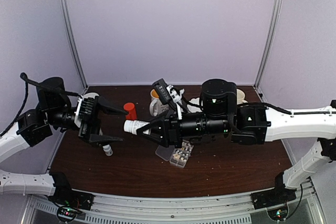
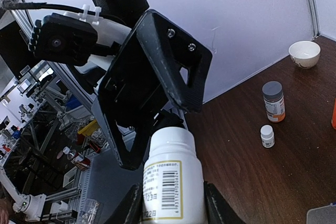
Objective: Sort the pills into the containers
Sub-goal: Unscrew the lid of the pill bottle from the pill bottle.
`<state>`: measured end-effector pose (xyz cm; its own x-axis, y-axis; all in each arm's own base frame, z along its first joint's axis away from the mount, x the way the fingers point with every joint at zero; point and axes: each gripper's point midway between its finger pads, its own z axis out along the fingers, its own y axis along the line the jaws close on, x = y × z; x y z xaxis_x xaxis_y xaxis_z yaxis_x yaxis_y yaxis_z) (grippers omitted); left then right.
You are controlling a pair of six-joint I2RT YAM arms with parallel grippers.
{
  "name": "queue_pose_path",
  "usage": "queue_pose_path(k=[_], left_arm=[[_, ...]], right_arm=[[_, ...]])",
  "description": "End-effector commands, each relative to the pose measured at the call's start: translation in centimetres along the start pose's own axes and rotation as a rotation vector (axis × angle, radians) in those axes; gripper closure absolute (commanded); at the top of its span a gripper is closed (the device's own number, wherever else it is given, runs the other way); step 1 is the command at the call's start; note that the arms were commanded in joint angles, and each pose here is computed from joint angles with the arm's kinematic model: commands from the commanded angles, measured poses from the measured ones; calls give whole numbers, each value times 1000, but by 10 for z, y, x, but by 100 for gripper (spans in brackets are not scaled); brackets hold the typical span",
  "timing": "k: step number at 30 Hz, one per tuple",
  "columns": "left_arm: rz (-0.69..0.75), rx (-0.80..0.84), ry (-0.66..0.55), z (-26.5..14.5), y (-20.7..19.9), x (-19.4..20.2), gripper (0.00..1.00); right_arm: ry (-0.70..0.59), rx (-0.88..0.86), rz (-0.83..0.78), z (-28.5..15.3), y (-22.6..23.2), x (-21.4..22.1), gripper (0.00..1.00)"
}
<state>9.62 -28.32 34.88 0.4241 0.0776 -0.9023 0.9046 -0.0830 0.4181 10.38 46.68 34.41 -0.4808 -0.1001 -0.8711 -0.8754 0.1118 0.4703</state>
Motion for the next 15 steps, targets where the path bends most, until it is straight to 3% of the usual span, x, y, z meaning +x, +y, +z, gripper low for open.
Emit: queue_pose_path(k=[1, 6, 15], left_arm=[[86, 26, -43, 1, -2, -14, 29], [73, 27, -34, 3, -1, -10, 34], [108, 3, -69, -2, 1, -21, 68]], right_arm=[[-45, -77, 18, 0, 18, -21, 100], [-53, -106, 32, 3, 21, -22, 100], [-48, -115, 40, 6, 20, -20, 100]])
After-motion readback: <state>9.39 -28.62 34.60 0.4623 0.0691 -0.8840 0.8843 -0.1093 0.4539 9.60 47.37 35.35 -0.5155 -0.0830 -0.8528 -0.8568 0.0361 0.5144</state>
